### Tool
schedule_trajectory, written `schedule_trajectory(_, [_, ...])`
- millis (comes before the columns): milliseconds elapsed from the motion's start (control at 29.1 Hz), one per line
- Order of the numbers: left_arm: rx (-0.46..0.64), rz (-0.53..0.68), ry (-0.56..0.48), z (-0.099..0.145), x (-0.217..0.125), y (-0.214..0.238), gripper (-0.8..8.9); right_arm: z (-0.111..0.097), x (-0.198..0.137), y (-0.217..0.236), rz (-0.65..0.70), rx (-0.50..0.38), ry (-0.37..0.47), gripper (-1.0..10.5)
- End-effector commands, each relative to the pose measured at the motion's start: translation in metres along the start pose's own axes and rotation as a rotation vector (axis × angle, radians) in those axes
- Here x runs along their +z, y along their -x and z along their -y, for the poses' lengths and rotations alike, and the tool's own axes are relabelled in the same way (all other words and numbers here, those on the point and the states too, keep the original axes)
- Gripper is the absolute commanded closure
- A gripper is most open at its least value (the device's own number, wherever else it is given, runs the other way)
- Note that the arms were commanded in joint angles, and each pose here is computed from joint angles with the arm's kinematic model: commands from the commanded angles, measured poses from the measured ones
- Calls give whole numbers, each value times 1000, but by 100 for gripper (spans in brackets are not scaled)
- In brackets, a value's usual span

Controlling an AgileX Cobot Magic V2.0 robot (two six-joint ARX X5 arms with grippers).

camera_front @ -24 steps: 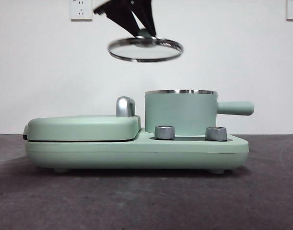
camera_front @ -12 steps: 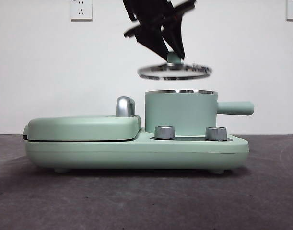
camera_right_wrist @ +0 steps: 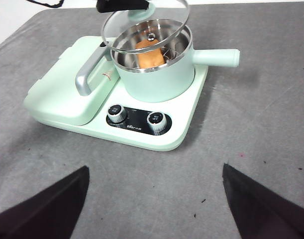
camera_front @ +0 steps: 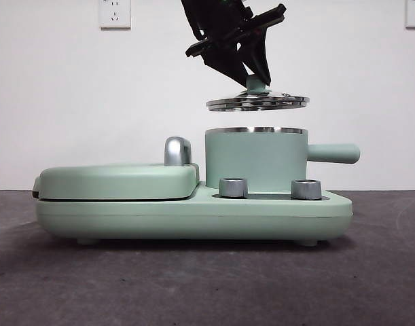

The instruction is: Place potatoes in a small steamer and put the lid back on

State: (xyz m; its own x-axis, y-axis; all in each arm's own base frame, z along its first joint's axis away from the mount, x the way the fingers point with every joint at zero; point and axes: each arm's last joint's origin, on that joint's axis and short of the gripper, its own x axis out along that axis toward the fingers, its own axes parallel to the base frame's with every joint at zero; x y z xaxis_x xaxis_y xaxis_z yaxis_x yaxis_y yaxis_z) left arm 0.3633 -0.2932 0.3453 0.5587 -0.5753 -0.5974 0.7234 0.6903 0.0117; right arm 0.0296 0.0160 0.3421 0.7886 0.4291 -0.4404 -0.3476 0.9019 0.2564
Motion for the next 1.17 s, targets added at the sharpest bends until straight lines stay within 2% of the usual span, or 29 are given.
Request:
schedule_trajectory(34, [-11, 19, -26, 5, 3, -8, 804, -1, 2, 2, 11, 13, -8, 521])
schedule_trajectory(309, [-12, 5, -25, 5, 1, -10, 804, -1, 2, 2, 6, 27, -11, 521])
schedule_trajectory(721, [-21, -82, -18, 5, -15, -36, 803, -1, 1, 2, 6, 27, -15, 521])
schedule_trajectory(1167, [14, -82, -58, 4, -16, -40, 803, -1, 1, 2, 6, 27, -18, 521])
